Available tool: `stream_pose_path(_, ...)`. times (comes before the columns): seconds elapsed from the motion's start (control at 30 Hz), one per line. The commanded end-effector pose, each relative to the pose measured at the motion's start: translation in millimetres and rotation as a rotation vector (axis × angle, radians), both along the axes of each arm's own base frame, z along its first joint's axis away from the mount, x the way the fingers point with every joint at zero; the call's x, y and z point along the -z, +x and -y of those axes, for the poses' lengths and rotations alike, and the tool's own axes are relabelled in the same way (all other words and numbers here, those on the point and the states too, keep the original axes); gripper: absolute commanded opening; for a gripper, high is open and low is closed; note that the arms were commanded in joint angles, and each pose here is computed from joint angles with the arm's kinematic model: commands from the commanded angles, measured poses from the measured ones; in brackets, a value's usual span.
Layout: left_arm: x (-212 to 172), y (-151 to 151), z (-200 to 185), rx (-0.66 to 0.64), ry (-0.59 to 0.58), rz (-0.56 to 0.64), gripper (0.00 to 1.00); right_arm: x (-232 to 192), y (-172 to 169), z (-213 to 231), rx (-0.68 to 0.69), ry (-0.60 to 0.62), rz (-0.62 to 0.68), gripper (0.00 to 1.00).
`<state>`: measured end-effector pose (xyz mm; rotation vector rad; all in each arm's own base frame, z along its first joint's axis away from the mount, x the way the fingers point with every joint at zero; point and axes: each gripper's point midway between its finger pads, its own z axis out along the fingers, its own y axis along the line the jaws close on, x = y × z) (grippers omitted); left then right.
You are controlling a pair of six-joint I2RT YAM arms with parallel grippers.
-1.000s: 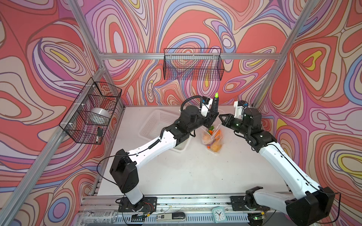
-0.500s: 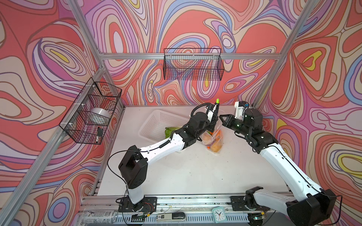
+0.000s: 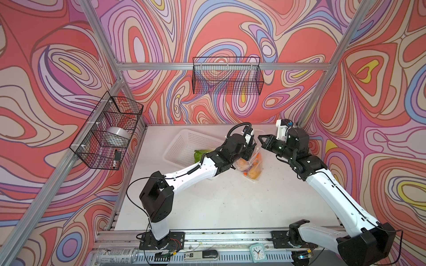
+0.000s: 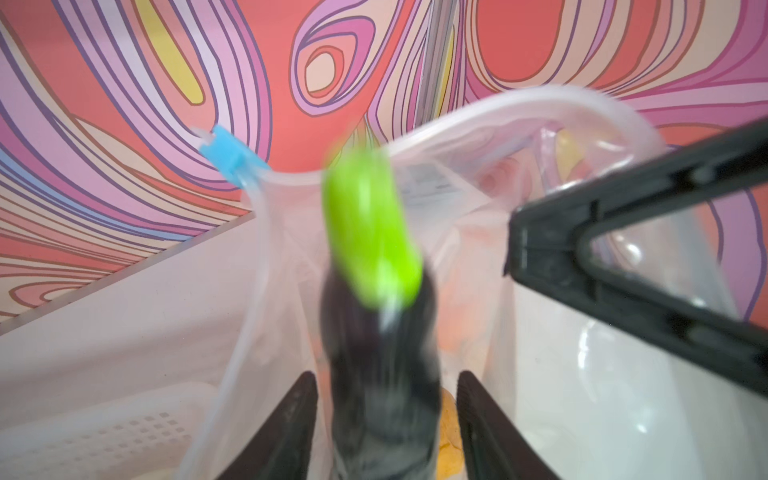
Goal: Place the food in the zip-top bag and seal the zipper
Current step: 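Lower the eggplant into the bag and open the left gripper, then move the left gripper back over the basket toward the cabbage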
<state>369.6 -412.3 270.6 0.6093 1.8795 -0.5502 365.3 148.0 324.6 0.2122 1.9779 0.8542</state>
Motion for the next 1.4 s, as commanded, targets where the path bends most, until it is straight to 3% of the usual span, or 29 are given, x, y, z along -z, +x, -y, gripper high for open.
stream_pose_path(0.0,-12,-3,1,0.009,-0.005,-0.017,0.76,-15,0,-2,-0.006,0.008,0.05,0.0)
stream_pose_path(0.3,-54,-8,-9,0.013,-0.023,0.07,0.84,-16,2,-2,-0.006,0.005,0.05,0.0)
stream_pose_path(0.5,-85,-11,-32,-0.027,0.017,0.144,0.91,-19,3,-2,-0.006,-0.007,0.053,0.0)
stream_pose_path(0.63,-94,-11,-54,-0.063,0.022,0.125,0.93,-22,4,-1,-0.003,-0.016,0.061,0.0)
stream_pose_path(0.9,-75,-3,-86,-0.101,-0.087,-0.034,0.94,-21,10,-9,-0.03,0.014,0.053,0.0)
stream_pose_path(1.23,-53,11,-101,-0.11,0.045,-0.02,0.92,-13,10,-10,-0.035,0.01,0.032,0.0)
stream_pose_path(1.37,-33,29,-136,-0.102,0.124,-0.072,0.93,-10,9,-9,-0.037,0.001,0.027,0.0)
